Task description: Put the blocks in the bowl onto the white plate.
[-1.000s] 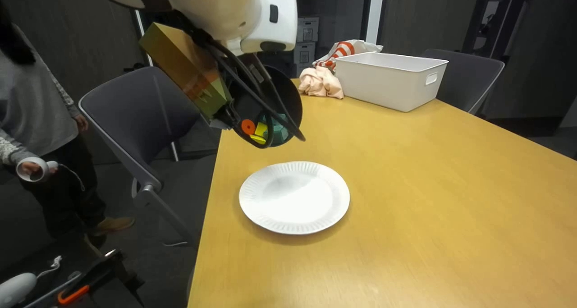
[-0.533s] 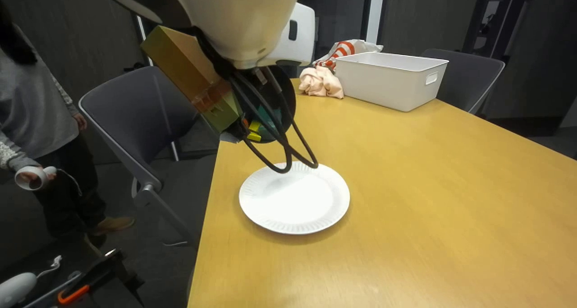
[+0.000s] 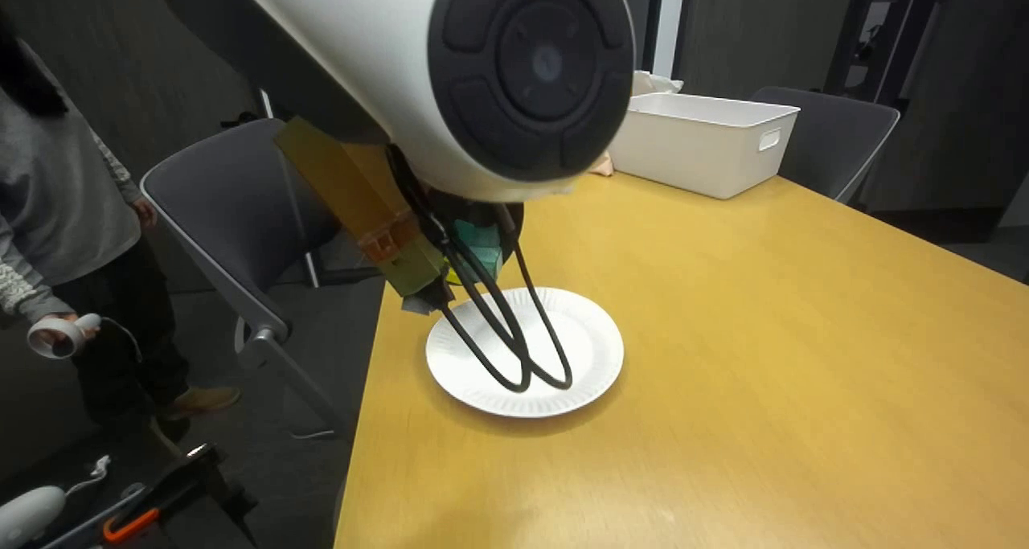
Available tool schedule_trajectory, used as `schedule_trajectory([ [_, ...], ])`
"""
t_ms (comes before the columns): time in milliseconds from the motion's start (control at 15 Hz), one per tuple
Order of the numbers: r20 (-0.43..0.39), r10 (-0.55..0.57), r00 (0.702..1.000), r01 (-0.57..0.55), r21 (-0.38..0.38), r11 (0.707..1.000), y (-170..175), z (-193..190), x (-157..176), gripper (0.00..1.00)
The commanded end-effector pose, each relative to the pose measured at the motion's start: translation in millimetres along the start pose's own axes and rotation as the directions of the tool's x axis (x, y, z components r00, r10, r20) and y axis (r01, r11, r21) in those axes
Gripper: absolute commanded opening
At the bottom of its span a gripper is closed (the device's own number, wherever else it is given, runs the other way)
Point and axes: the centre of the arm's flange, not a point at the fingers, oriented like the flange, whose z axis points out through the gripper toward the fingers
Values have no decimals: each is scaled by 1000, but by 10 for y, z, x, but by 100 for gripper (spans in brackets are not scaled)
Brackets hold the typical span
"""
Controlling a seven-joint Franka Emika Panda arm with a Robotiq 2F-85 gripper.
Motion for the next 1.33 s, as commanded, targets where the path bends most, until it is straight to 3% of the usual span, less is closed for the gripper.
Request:
schedule_trajectory([
  [0,-23,3,1000,-2,60,998,187,-30,93,6],
  [333,-45,-20,999,24,96,995,66,-168,190,6],
  [733,-71,36,997,-23,175,984,202,-254,220,7],
  [1067,-162,115,980,-53,341,938,308,-314,223,7],
  [1267,-179,141,974,-61,393,917,328,-302,236,7],
])
